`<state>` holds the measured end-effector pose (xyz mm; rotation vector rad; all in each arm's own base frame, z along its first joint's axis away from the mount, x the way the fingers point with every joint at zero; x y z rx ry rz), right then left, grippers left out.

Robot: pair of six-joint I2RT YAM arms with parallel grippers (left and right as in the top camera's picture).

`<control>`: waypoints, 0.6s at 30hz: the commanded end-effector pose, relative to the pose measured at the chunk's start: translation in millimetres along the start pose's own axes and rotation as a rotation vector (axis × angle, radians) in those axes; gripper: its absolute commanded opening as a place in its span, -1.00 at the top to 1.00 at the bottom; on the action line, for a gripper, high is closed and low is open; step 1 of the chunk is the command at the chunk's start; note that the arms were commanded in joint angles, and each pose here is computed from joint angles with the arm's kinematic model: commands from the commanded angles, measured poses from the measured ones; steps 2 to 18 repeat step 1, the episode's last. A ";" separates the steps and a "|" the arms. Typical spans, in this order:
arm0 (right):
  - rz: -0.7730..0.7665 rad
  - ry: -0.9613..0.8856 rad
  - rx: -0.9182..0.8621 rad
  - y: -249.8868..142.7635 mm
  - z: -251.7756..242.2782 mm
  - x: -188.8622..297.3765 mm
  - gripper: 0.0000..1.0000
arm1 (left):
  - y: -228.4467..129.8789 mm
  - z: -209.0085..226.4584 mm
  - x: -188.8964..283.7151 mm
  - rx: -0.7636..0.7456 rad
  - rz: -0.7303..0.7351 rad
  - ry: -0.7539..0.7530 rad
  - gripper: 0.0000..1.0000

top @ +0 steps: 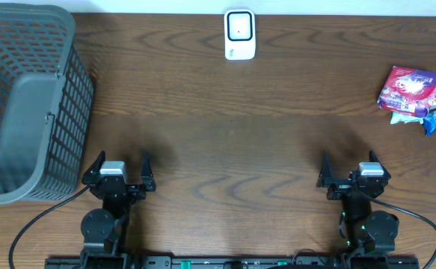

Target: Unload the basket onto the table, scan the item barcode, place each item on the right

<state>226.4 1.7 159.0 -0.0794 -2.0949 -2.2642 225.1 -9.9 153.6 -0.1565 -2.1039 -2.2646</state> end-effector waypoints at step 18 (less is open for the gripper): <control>0.000 0.005 -0.010 -1.1 1.4 0.0 -0.99 | -14.9 1.2 -0.3 -0.020 0.054 0.012 -0.96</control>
Point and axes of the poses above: each gripper's point midway between its finger pads, its own x axis back along the fingers, its own z axis along the line the jaws close on, y = z × x, the point moved 2 cm from there along x, back along the fingers, and after that the axes turned 6 degrees about -x, right-handed, at the moved point
